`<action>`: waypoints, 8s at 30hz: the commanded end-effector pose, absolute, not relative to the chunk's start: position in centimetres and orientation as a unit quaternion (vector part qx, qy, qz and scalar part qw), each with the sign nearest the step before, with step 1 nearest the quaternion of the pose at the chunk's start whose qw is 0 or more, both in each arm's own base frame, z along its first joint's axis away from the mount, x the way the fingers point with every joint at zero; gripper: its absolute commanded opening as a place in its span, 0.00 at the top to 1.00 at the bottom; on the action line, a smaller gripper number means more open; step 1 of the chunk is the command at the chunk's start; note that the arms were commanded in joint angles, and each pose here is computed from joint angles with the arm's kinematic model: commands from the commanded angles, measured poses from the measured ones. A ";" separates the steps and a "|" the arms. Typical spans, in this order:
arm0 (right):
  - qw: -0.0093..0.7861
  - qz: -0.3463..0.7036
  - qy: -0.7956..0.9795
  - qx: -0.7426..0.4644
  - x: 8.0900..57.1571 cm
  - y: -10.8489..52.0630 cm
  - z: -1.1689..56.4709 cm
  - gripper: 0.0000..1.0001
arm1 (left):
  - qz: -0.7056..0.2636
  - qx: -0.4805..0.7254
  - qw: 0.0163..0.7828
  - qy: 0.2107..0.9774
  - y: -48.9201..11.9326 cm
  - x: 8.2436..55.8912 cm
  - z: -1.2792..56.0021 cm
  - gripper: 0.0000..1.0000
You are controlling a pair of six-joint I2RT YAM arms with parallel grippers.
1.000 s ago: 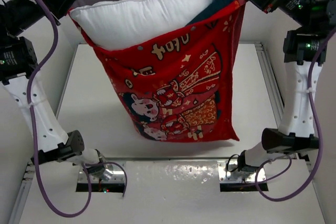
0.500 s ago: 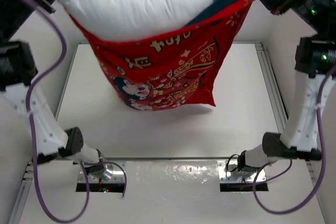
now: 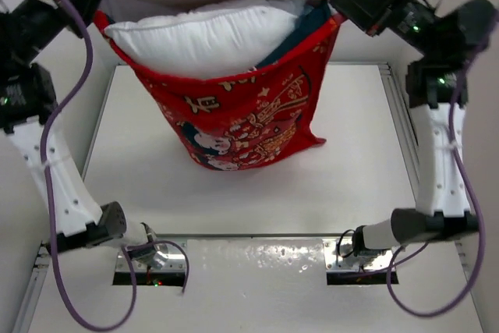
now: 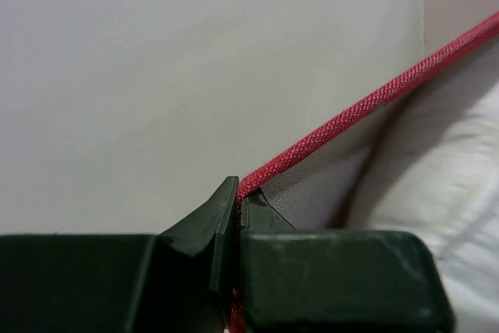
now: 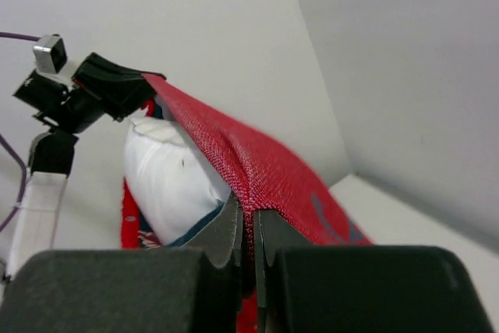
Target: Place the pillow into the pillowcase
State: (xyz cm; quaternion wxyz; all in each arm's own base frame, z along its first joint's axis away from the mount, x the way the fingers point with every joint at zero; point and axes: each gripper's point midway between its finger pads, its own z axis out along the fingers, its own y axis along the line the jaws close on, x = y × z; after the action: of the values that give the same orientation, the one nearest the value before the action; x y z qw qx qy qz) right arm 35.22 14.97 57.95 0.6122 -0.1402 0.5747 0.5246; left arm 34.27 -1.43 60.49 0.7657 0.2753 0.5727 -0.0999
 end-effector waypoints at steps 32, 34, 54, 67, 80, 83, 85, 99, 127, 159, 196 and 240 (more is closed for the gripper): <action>0.815 0.439 0.373 -0.052 32.1 7.7 71.0 1.00 | 0.178 0.076 0.855 0.481 12.4 30.8 69.7 1.00; 0.851 0.399 0.333 -0.071 26.6 7.6 73.0 1.00 | 0.225 0.102 0.862 0.443 10.3 26.7 72.3 1.00; 0.755 0.511 0.409 -0.043 29.8 9.7 65.5 1.00 | 0.264 0.084 0.852 0.444 12.8 28.9 72.0 1.00; 0.571 0.391 0.693 0.203 53.9 6.6 34.0 1.00 | 0.124 0.051 0.605 0.785 12.4 59.0 36.1 1.00; 0.472 0.212 0.777 0.357 55.7 -4.7 16.3 1.00 | 0.124 0.066 0.541 0.829 6.7 63.4 26.5 0.00; 0.460 0.144 0.784 0.390 51.2 -7.1 15.7 1.00 | 0.069 0.113 0.542 0.830 6.3 59.9 29.3 0.00; 0.424 0.113 0.796 0.417 46.8 -7.4 12.7 1.00 | 0.020 0.171 0.533 0.828 4.0 56.6 31.3 0.00; 0.459 0.004 0.788 0.411 30.4 -9.6 17.9 0.01 | -0.182 0.335 0.382 0.842 -4.1 41.3 27.6 0.00; 0.382 0.270 0.859 0.208 40.7 4.1 9.1 1.00 | -0.138 0.161 0.254 0.943 1.6 44.1 9.0 1.00; 0.336 0.365 0.857 0.137 34.4 9.4 10.5 0.34 | 0.051 0.152 0.391 0.906 9.3 45.0 19.0 0.98; 0.359 0.017 0.883 0.303 35.8 -8.1 14.2 0.01 | 0.065 0.218 0.434 0.872 5.3 44.0 27.1 0.00; 0.307 0.177 0.778 0.518 20.1 0.2 2.3 0.39 | -0.098 0.338 0.176 0.919 0.8 20.8 6.1 0.74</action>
State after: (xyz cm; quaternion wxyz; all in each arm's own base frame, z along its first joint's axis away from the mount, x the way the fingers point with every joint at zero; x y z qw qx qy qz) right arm 17.95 0.29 0.73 0.2696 0.5275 0.7914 0.1510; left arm 17.74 0.75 4.67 0.1294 0.3570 0.9192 -0.1042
